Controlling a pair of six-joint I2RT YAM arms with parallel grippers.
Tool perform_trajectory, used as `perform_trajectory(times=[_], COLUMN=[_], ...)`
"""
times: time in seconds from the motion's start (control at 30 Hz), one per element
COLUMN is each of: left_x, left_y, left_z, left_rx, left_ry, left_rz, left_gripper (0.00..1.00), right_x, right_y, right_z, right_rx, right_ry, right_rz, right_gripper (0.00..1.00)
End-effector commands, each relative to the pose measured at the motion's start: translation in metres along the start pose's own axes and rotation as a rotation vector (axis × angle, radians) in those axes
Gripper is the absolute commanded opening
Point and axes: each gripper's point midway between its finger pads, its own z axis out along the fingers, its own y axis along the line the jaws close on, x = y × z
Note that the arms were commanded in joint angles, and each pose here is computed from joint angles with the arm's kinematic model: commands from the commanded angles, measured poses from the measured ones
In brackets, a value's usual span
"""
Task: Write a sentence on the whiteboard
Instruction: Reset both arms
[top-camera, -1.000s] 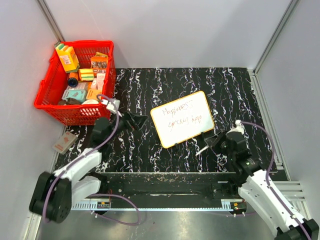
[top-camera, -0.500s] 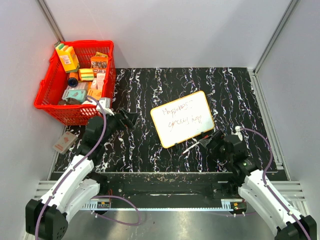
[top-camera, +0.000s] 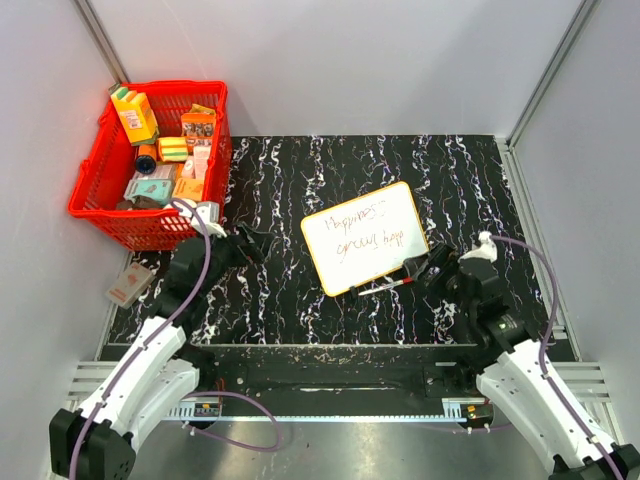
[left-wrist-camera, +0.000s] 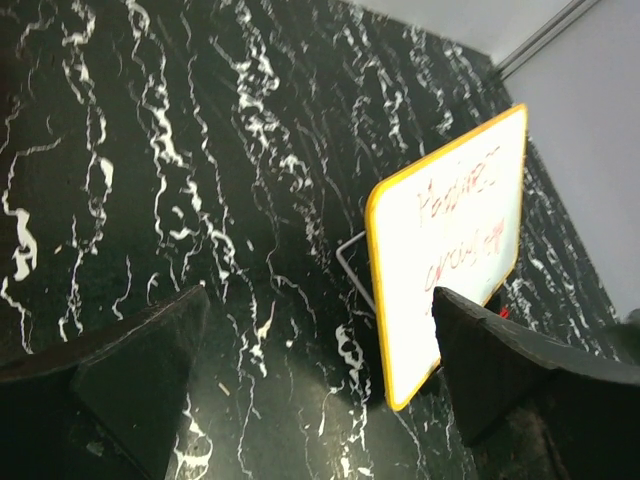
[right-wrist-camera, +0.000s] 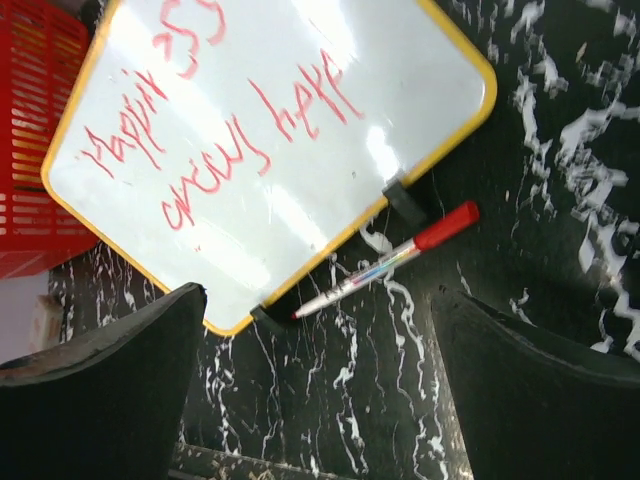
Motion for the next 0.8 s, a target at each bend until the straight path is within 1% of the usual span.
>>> perform_trajectory(times=[0.0,0.07,0.13,0.2,0.23,0.27,0.3,0.33,0.37,0.4,0.43,0.47,0.5,0.53,0.57,0.67,0.7,0.77], left_x=[0.001,-0.001,-0.010,-0.016,-0.021,-0.025,-0.026,-0.027,-0.032,-0.038,-0.040,-0.044,-0.047,-0.049,-0.052,-0.056,-0.058,-0.057], left_y=[0.006,0.009,0.007,0.007,0.008,0.008,0.009,0.008,0.011,0.011,0.012,0.011,0.013,0.013,0.012,0.011,0.001,0.001], left_z=[0.000,-0.001,-0.002,-0.003,-0.004,-0.005,-0.006,-0.007,-0.009,-0.011,-0.012,-0.014,-0.016,-0.017,-0.020,-0.024,-0.024,-0.026], left_rx=[-0.031,-0.044,-0.049,-0.060,-0.067,-0.074,-0.083,-0.084,-0.107,-0.116,-0.121,-0.124,-0.137,-0.137,-0.130,-0.116,-0.060,-0.044], left_ry=[0.013,0.005,-0.020,-0.037,-0.049,-0.062,-0.055,-0.053,-0.069,-0.086,-0.093,-0.109,-0.124,-0.133,-0.147,-0.185,-0.204,-0.222], left_rz=[0.025,0.036,0.051,0.070,0.075,0.082,0.089,0.098,0.110,0.118,0.130,0.137,0.138,0.156,0.163,0.196,0.219,0.248], left_gripper=[0.99,0.99,0.99,0.99,0.99,0.99,0.99,0.99,0.99,0.99,0.99,0.99,0.99,0.99,0.99,0.99,0.99,0.99], right_x=[-0.059,-0.076,-0.093,-0.117,-0.125,-0.138,-0.150,-0.153,-0.155,-0.156,-0.155,-0.152,-0.149,-0.149,-0.151,-0.150,-0.148,-0.149], right_y=[0.024,0.026,0.036,0.036,0.035,0.027,0.032,0.027,0.026,0.027,0.025,0.023,0.019,0.013,0.007,-0.013,-0.018,-0.028], right_z=[-0.009,-0.013,-0.019,-0.026,-0.028,-0.032,-0.037,-0.035,-0.035,-0.031,-0.028,-0.023,-0.019,-0.018,-0.019,-0.019,-0.019,-0.022], right_rx=[-0.020,-0.001,-0.025,0.006,0.025,0.087,0.080,0.098,0.111,0.100,0.105,0.093,0.084,0.105,0.130,0.230,0.249,0.305], right_ry=[-0.204,-0.269,-0.345,-0.461,-0.497,-0.559,-0.623,-0.651,-0.673,-0.696,-0.700,-0.703,-0.740,-0.759,-0.781,-0.776,-0.768,-0.774], right_rz=[-0.181,-0.212,-0.230,-0.258,-0.285,-0.334,-0.345,-0.368,-0.429,-0.442,-0.489,-0.512,-0.511,-0.547,-0.546,-0.585,-0.598,-0.594], right_gripper=[1.00,1.00,1.00,1.00,0.99,1.00,1.00,1.00,1.00,1.00,1.00,1.00,1.00,1.00,1.00,1.00,1.00,1.00])
